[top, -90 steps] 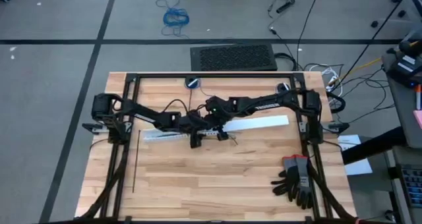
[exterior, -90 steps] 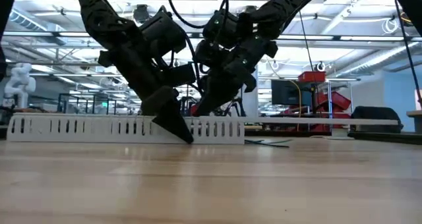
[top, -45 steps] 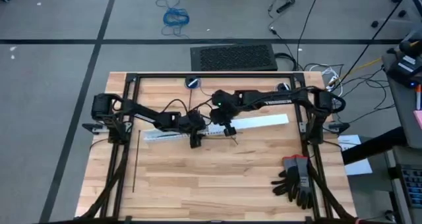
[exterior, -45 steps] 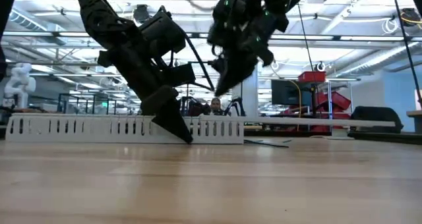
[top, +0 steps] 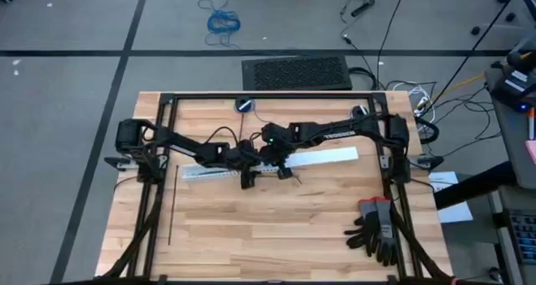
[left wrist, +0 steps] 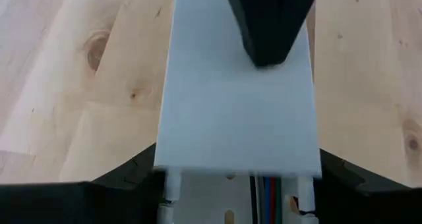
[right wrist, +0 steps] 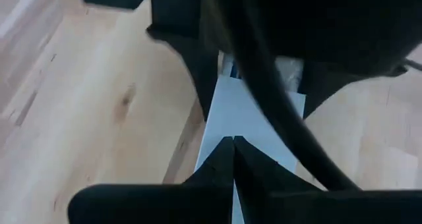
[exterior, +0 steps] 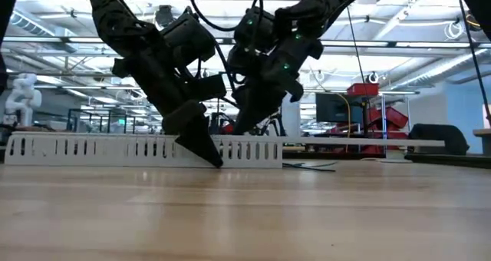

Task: Ziptie cables
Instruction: Close the cable duct

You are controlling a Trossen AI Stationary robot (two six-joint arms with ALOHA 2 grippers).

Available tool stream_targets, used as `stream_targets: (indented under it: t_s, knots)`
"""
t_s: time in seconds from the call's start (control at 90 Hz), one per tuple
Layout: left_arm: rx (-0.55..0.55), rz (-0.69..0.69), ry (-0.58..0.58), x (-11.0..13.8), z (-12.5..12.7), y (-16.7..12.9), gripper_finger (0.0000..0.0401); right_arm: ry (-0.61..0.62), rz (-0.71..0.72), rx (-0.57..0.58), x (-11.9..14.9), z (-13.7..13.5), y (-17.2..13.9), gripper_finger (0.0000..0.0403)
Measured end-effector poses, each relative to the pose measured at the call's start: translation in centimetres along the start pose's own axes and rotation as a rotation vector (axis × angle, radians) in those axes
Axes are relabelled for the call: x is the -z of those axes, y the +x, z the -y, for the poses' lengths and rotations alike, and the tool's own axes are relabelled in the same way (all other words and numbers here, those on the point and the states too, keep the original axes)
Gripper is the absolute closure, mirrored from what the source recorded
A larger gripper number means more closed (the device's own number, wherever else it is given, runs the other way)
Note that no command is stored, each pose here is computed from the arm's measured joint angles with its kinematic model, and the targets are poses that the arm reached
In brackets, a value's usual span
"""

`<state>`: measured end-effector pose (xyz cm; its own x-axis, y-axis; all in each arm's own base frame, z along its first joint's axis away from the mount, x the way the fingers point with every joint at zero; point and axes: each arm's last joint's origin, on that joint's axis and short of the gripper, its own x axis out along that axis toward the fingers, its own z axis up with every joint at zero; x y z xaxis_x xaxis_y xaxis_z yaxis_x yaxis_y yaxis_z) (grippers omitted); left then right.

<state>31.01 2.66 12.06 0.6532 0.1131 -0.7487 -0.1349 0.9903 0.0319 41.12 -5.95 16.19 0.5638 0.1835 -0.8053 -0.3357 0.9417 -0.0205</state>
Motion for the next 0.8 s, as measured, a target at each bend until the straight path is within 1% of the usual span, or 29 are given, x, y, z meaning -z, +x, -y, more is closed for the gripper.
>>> stream_targets:
  t_s: [0.2, 0.333, 0.444, 0.544, 0.7, 0.8]
  knots:
    - [0.003, 0.009, 0.002, -0.1, 0.1, 0.0, 0.0153, -0.003, 0.015, -0.008, -0.1, 0.1, 0.1, 0.0403]
    - [0.046, 0.046, -0.002, -0.4, 0.2, 0.0, 0.0132, -0.007, 0.025, -0.020, 0.0, 0.1, 0.6, 0.0403]
    - [0.049, 0.048, -0.007, -0.4, 0.2, 0.0, 0.0114, -0.017, 0.043, -0.026, 0.1, 0.2, 1.3, 0.0403]
    - [0.046, 0.049, -0.007, -0.4, 0.2, 0.0, 0.0110, -0.027, 0.063, -0.017, -0.1, 0.2, 1.5, 0.0403]
    - [0.043, 0.062, -0.006, -0.5, 0.2, 0.0, 0.0108, -0.039, 0.078, 0.027, -1.0, -0.1, -0.3, 0.0403]
    - [0.042, 0.097, -0.009, -1.4, 0.1, -1.1, 0.0108, -0.047, 0.097, 0.057, -1.7, -0.2, -1.9, 0.0403]
